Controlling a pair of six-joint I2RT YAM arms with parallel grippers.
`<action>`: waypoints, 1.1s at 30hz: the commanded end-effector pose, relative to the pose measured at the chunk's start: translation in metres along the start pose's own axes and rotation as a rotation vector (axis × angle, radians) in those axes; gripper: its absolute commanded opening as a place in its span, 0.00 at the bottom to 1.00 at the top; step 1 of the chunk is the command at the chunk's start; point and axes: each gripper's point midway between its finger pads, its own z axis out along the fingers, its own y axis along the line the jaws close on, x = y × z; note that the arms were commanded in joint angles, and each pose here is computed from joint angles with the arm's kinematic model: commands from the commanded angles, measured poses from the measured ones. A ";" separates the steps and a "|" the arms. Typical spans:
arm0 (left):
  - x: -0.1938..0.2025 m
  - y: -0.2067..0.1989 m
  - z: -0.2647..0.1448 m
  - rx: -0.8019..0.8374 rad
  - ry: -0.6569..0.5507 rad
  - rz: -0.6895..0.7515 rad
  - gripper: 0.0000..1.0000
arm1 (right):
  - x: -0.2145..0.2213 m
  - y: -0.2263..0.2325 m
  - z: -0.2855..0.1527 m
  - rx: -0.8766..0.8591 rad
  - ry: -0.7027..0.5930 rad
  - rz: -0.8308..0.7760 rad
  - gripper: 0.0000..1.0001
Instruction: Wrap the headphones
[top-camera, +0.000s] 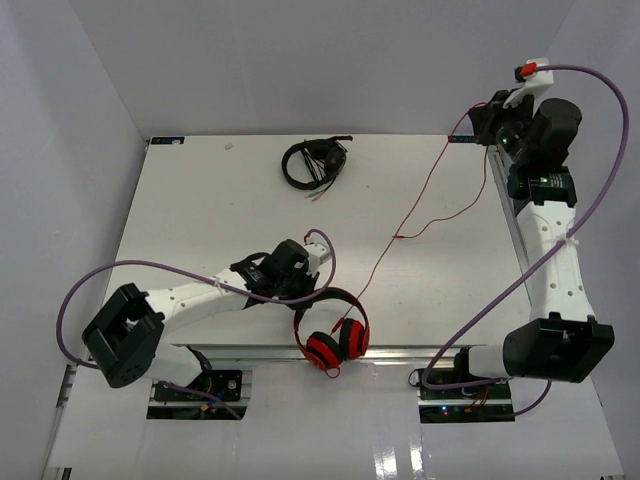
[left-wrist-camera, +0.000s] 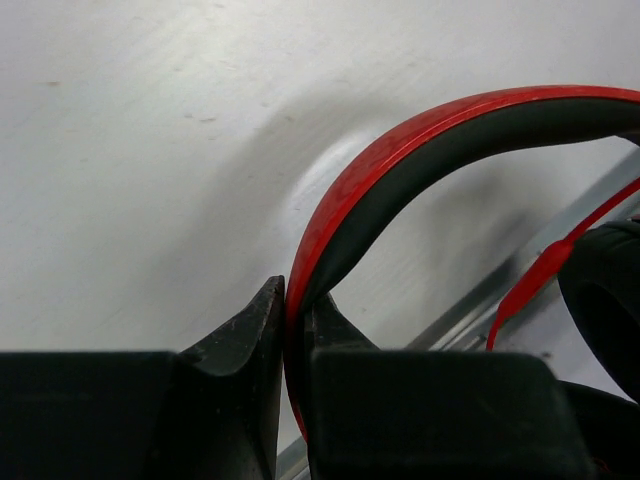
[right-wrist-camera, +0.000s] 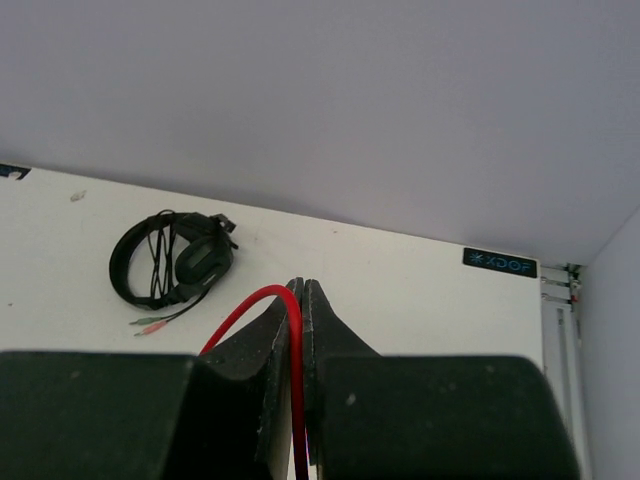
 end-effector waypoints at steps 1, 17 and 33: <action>-0.040 0.022 -0.032 -0.164 -0.190 -0.114 0.00 | -0.036 0.011 -0.029 -0.023 -0.121 -0.054 0.08; -0.138 -0.028 -0.225 -0.007 -0.653 -0.240 0.00 | 0.062 0.020 -0.049 -0.065 0.043 -0.031 0.08; -0.234 -0.039 -0.373 -0.021 -1.003 -0.420 0.00 | 0.184 0.087 -0.041 -0.250 0.325 -0.073 0.08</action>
